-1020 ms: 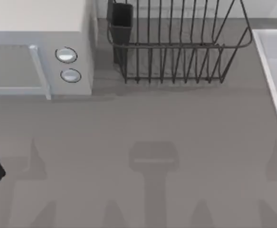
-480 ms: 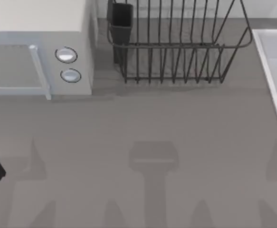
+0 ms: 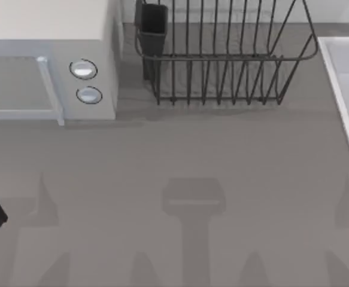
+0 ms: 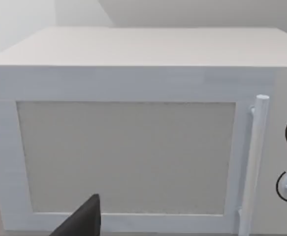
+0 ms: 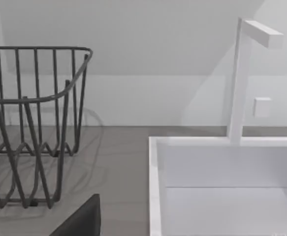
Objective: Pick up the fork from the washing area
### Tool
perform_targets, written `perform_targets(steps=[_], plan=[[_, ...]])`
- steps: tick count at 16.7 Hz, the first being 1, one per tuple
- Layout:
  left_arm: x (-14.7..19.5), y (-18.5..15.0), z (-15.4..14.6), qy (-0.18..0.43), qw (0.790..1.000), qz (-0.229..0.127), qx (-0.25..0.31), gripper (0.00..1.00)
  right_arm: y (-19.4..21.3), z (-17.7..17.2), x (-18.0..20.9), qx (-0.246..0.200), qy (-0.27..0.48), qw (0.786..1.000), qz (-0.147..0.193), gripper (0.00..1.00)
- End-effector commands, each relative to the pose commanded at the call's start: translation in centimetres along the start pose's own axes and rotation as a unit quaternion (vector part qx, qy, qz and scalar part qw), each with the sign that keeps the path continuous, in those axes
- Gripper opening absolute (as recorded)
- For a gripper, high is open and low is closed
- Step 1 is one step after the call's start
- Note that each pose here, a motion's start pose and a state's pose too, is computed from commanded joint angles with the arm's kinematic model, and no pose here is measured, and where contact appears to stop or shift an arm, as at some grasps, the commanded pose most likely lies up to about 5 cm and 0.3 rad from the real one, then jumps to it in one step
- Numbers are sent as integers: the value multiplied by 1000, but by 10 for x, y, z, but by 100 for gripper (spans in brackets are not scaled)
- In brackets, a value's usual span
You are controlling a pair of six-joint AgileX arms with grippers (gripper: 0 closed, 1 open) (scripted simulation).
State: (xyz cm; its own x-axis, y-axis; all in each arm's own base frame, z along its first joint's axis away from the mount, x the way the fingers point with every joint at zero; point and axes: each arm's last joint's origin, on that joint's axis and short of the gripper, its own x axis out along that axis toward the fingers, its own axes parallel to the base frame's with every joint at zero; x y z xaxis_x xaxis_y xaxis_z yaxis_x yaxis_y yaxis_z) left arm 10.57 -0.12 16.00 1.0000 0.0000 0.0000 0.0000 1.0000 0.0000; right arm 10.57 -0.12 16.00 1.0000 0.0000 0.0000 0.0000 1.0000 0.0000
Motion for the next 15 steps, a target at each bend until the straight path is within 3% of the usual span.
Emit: perform_targets(steps=[8, 15], plan=[[0, 0, 0, 0, 1000, 0, 0, 100, -1, 6, 0, -3, 11, 1000, -3, 100], [0, 0, 0, 0, 1000, 0, 0, 100, -9, 82, 25, -30, 154, 987, -32, 100]])
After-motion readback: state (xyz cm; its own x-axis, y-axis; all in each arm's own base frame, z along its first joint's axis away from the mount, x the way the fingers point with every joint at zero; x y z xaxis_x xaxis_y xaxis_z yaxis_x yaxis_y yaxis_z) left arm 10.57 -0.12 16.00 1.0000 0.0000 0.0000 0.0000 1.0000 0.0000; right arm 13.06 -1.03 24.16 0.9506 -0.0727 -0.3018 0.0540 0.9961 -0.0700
